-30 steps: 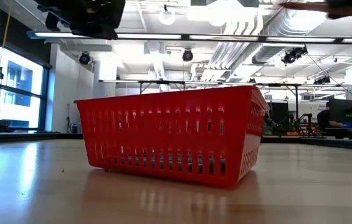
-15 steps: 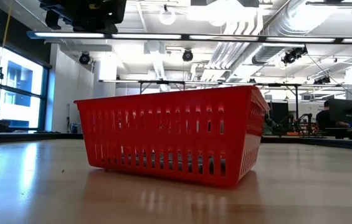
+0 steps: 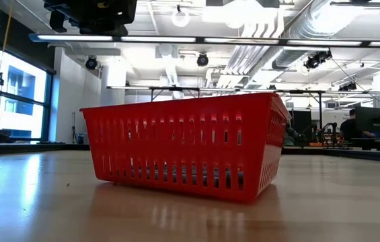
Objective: Sort crayons
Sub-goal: Put the orange crayon into the yellow bin
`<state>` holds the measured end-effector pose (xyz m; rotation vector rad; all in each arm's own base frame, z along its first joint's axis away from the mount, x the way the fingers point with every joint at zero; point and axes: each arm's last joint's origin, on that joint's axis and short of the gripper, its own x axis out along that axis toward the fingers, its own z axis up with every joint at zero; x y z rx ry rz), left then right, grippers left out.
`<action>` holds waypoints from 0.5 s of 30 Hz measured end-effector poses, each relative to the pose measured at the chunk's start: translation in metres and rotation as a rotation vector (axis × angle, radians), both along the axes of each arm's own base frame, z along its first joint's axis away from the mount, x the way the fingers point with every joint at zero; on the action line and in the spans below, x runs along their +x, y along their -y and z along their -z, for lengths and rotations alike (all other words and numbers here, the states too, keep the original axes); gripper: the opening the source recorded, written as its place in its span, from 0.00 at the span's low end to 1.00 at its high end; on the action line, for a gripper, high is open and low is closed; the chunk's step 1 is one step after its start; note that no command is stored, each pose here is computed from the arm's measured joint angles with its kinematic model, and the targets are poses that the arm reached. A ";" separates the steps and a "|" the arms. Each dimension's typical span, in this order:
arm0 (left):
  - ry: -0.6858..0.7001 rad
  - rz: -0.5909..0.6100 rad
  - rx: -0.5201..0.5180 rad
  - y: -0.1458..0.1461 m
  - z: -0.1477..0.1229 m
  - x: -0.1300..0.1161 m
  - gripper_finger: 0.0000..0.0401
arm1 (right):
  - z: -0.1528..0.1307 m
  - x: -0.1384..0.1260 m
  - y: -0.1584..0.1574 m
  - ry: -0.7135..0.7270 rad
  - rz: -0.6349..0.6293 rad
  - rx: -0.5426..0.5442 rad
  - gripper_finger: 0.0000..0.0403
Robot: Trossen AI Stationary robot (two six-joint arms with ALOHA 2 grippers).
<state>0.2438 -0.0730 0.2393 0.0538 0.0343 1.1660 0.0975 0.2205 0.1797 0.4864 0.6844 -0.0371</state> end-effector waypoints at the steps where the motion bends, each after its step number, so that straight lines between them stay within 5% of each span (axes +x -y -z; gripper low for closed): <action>1: 0.000 0.000 0.000 0.000 0.000 0.000 0.15 | 0.001 -0.001 0.001 -0.008 -0.001 -0.017 0.00; 15: 0.000 0.000 0.000 0.000 0.000 0.000 0.15 | 0.009 -0.007 0.008 -0.197 -0.081 -0.080 0.00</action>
